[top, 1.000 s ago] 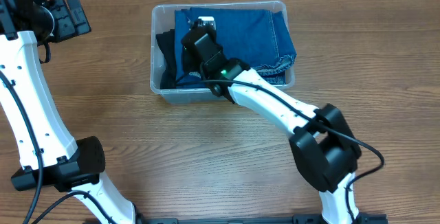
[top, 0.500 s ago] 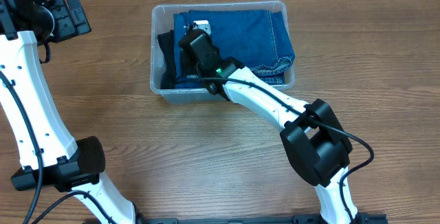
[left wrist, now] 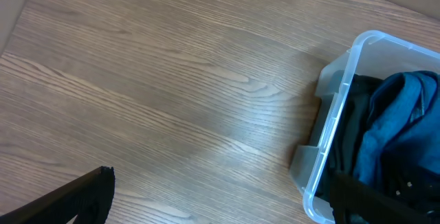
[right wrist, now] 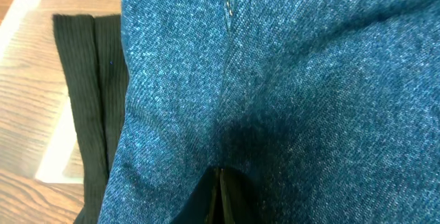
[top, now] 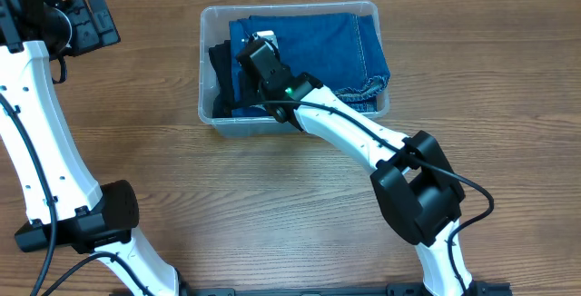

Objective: Pack container

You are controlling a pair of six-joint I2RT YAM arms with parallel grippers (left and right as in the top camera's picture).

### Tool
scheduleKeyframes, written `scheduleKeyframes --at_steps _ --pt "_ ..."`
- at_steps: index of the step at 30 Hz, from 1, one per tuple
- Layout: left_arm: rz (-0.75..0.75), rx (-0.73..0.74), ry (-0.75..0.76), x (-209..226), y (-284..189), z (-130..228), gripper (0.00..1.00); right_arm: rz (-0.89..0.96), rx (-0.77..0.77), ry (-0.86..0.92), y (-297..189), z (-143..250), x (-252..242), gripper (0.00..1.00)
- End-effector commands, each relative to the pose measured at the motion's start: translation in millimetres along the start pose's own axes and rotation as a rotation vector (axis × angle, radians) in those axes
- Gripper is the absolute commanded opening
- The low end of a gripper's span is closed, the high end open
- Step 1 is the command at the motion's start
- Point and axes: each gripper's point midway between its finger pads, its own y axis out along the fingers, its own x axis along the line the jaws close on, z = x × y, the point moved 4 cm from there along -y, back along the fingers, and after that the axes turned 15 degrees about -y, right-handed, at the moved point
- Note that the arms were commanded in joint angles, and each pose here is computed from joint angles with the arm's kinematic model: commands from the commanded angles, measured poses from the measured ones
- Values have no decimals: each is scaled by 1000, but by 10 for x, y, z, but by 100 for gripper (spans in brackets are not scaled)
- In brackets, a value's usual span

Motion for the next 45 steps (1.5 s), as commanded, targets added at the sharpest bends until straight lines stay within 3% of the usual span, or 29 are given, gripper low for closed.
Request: scheduleKeyframes --at_steps 1,9,11,15,18,19,20,23,33,41,45 --pt "3 -19 -6 17 -80 1 100 -7 320 -63 547 1067 -27 4" --pt "3 -19 -6 17 -81 1 100 -10 276 -78 432 731 -42 4" --pt "3 -19 -6 17 -81 1 100 -16 252 -109 283 488 -23 11" --pt "3 -19 -6 17 -81 0 100 21 169 -126 -184 -107 -36 50" --pt "3 -19 -6 17 -80 1 100 22 101 -117 -662 -532 -31 75" --pt "3 -19 -6 17 -81 0 100 37 79 -115 -831 -645 -56 79" --pt "3 -19 -6 17 -80 1 100 58 60 -114 -994 -739 -92 100" --pt "3 -19 -6 17 -81 1 100 126 -10 -105 -1577 -990 -228 100" --pt "3 -19 -6 17 -81 1 100 312 -96 -145 -2808 -1046 -647 100" --pt "3 -19 -6 17 -81 0 100 440 -129 -14 -4025 -582 -1086 100" --pt "3 -19 -6 17 -80 1 100 436 -242 -12 -4605 -459 -1216 100"
